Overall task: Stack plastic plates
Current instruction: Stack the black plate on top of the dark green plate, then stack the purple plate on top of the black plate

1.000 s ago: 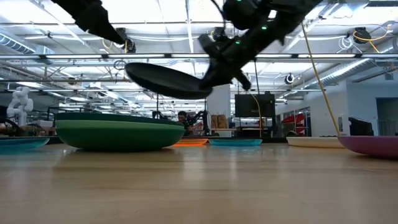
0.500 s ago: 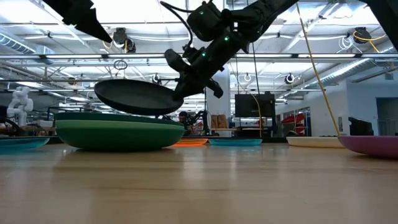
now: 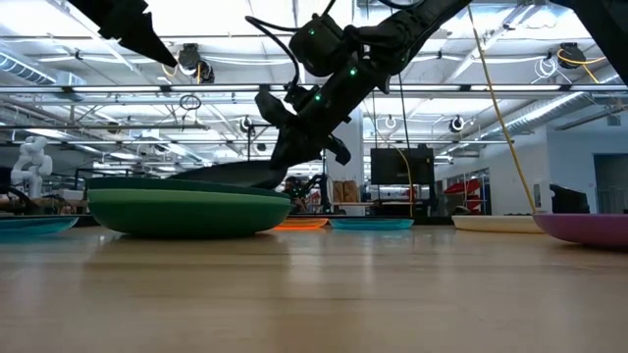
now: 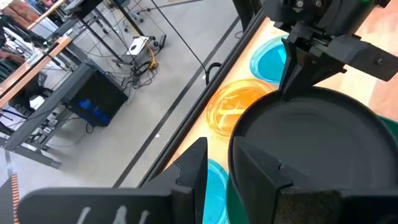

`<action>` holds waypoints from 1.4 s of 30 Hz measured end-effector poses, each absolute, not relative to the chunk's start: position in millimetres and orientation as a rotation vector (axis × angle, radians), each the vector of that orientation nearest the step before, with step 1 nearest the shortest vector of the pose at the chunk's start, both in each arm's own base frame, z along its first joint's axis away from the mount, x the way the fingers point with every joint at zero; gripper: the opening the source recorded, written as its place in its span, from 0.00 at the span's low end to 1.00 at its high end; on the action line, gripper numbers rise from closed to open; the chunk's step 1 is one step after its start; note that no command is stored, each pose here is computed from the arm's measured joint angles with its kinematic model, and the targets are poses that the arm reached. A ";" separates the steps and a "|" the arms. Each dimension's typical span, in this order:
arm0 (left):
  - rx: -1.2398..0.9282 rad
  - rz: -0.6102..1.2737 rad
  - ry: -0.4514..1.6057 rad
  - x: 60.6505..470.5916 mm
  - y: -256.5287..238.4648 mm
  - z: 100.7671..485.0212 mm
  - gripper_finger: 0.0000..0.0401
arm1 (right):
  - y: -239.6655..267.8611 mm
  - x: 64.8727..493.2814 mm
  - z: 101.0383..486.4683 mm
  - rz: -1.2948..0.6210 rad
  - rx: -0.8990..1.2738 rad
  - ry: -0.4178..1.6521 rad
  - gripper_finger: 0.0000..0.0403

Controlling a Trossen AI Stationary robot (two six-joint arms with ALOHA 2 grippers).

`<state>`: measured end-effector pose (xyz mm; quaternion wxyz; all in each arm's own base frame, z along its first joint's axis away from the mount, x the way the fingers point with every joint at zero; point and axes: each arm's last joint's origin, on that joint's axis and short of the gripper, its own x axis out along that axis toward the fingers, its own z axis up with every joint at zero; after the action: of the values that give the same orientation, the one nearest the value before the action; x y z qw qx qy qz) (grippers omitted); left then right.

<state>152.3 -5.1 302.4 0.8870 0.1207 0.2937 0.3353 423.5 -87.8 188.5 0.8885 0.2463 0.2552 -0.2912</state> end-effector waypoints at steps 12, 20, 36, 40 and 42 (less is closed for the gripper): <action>0.234 0.702 0.604 152.4 -5.1 302.4 0.21 | -87.1 421.4 190.9 -0.586 0.483 0.555 0.19; 0.221 0.705 0.600 152.4 -5.1 302.3 0.21 | -65.8 399.6 224.5 -0.516 0.446 0.663 0.20; 0.247 0.697 0.608 153.1 -5.1 302.4 0.21 | 28.5 303.1 238.3 -0.145 0.125 1.560 0.19; 0.252 0.695 0.607 153.3 -5.2 302.7 0.21 | 37.6 281.5 238.7 -0.093 -0.039 1.763 0.19; 0.252 0.695 0.607 153.3 -5.2 302.7 0.21 | 39.7 278.8 235.4 -0.079 -0.087 1.779 0.19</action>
<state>153.3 -5.2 302.7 0.8878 0.1212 0.2919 0.3344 278.8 39.7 235.4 0.6281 -0.0378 0.7764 -0.0347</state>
